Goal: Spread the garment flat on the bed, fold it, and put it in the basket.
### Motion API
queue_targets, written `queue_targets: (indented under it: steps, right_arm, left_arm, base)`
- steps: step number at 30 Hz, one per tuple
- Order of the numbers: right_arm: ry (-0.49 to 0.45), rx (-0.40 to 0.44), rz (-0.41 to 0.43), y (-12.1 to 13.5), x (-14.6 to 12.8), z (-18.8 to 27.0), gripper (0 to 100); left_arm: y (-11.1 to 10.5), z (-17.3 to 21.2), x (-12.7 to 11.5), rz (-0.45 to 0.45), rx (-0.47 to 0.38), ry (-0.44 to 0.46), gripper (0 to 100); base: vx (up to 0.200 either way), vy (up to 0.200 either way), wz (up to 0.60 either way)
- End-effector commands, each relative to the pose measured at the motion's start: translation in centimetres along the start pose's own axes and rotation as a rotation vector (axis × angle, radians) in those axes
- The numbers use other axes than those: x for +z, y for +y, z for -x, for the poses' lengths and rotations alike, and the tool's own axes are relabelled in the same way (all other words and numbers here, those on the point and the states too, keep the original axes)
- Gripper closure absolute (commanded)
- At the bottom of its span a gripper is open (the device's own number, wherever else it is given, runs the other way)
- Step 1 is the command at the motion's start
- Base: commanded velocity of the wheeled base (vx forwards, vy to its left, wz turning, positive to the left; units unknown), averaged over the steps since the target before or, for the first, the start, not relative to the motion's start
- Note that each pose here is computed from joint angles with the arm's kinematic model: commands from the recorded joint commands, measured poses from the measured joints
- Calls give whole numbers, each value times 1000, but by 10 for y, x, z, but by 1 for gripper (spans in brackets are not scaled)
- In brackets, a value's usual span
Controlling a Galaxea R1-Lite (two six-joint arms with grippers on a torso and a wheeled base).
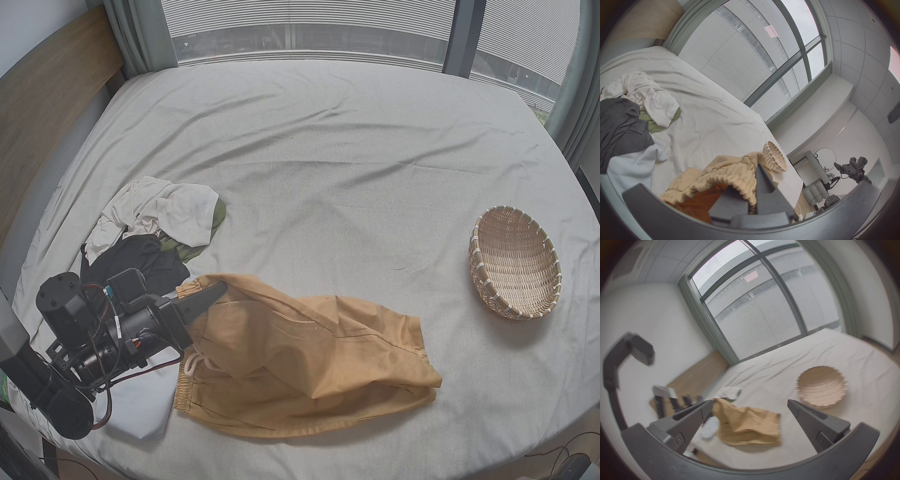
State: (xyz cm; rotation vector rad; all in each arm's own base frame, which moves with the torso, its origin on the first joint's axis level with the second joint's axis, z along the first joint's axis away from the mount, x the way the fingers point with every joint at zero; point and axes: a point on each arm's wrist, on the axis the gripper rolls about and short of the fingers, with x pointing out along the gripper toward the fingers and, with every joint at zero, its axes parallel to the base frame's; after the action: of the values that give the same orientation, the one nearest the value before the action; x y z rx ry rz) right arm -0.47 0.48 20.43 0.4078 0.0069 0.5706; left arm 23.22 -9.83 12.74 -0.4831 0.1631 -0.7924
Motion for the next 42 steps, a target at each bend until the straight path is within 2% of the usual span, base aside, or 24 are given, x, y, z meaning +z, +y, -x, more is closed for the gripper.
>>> queue_targets:
  steps: [1, 3, 5, 9, 10, 12, 17, 22, 25, 31, 38, 42]
  right_arm:
    - [146, 127, -98, 0, 18, -54, 0]
    - [129, 131, -90, -1, 22, -67, 0]
    - [150, 111, -84, -5, 18, -78, 0]
    - [220, 5, -63, -23, 12, -114, 0]
    - [220, 4, -61, -23, 12, -115, 0]
    - [264, -15, -24, -37, 8, -139, 0]
    - [402, -39, -65, -74, -23, -184, 0]
    - [374, -35, -62, -84, -34, -191, 0]
    - [375, -62, -68, -91, -38, -190, 0]
    - [450, -103, -114, -104, -56, -199, 0]
    - [514, -123, -168, -115, -78, -208, 0]
    - [535, -125, -176, -121, -93, -213, 0]
  left_arm:
    - [-8, 7, 7, -9, -31, -19, 100]
    - [-8, 5, 8, -13, -38, -24, 100]
    - [-8, 2, 12, -18, -52, -34, 100]
    - [-6, -2, 12, -20, -64, -27, 100]
    - [-6, -2, 12, -19, -63, -25, 100]
    - [-2, -2, 5, -7, -51, -1, 100]
    - [7, 2, -1, 10, -10, 22, 100]
    - [15, 7, 3, 13, 16, 16, 100]
    - [20, 10, 5, 14, 19, 17, 100]
    - [22, 12, -4, 27, 32, 51, 100]
    - [30, 9, -14, -33, 50, 91, 100]
    - [32, 7, -16, -34, 53, 100, 100]
  base:
    - [0, 0, 0]
    - [0, 0, 0]
    - [0, 0, 0]
    - [0, 0, 0]
    - [0, 0, 0]
    - [0, 0, 0]
    - [0, 0, 0]
    - [0, 0, 0]
    - [0, 0, 0]
    - [0, 0, 0]
    - [0, 0, 0]
    - [0, 0, 0]
